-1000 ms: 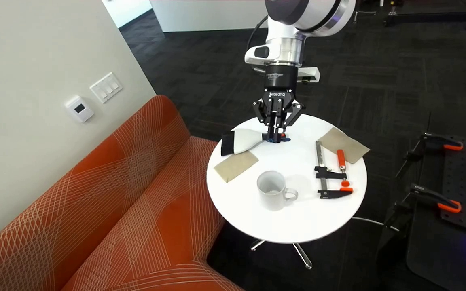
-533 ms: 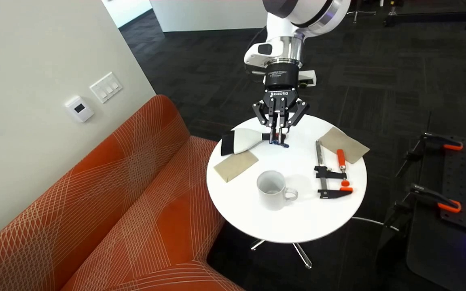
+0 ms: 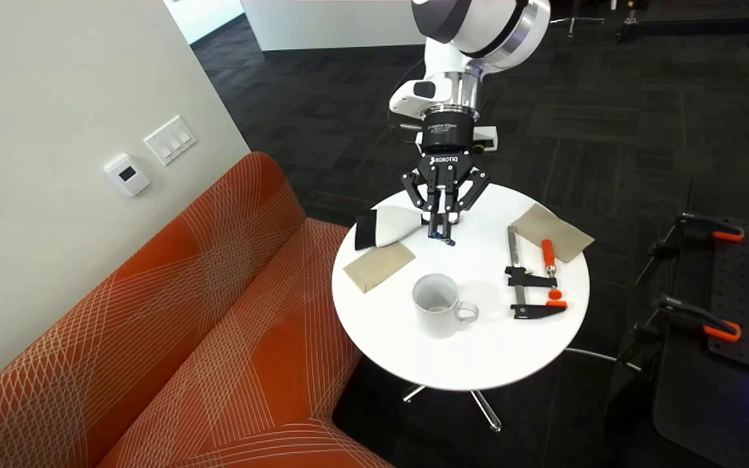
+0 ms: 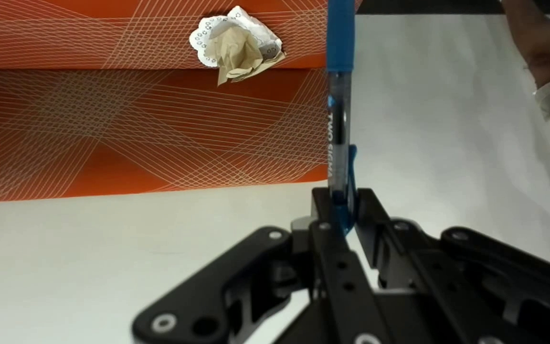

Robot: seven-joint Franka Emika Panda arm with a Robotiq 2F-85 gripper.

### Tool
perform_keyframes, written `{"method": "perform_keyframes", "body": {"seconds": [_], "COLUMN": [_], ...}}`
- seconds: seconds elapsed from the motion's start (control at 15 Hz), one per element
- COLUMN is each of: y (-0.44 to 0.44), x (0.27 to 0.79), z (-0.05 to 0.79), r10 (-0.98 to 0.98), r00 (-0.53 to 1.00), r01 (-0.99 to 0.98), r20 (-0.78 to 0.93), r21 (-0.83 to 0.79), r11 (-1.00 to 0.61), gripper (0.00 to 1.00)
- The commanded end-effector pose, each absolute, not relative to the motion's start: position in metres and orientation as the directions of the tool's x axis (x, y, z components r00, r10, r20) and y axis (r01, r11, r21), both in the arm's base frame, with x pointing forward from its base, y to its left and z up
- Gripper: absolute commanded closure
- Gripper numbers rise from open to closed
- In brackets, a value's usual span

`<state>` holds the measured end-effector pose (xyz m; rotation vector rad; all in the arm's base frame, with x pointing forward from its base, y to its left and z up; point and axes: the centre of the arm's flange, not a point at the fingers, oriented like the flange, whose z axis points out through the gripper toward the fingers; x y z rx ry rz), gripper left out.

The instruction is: Pick the pen and put it in the cup

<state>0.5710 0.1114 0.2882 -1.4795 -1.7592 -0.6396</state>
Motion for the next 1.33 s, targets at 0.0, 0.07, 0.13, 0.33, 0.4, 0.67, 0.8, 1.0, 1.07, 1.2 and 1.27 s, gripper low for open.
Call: {"method": "perform_keyframes", "body": {"seconds": [0.0, 0.07, 0.13, 0.33, 0.4, 0.67, 0.8, 1.0, 1.07, 1.2, 1.27], "y": [0.111, 0.112, 0.112, 0.114, 0.115, 0.115, 0.116, 0.119, 0.120, 0.122, 0.122], "x": [0.571, 0.571, 0.573, 0.576, 0.577, 0.580, 0.582, 0.585, 0.586, 0.589, 0.590], "z": [0.288, 0.288, 0.286, 0.278, 0.275, 0.260, 0.251, 0.240, 0.235, 0.226, 0.222], "r10": [0.606, 0.606, 0.597, 0.557, 0.550, 0.506, 0.483, 0.455, 0.451, 0.446, 0.445], "r00": [-0.063, -0.064, -0.070, -0.101, -0.107, -0.136, -0.141, -0.137, -0.129, -0.118, -0.112], "r01": [0.974, 0.974, 0.973, 0.966, 0.965, 0.963, 0.961, 0.959, 0.958, 0.958, 0.958], "r20": [0.793, 0.793, 0.799, 0.825, 0.828, 0.852, 0.864, 0.880, 0.883, 0.887, 0.889], "r21": [-0.084, -0.084, -0.077, -0.054, -0.046, -0.006, 0.003, 0.002, -0.005, -0.017, -0.023], "r11": [0.211, 0.212, 0.217, 0.254, 0.257, 0.269, 0.276, 0.285, 0.285, 0.287, 0.286], "gripper": [0.83, 0.96, 0.96, 0.96, 0.96, 0.96, 0.96, 0.96, 0.96, 0.96, 0.96]}}
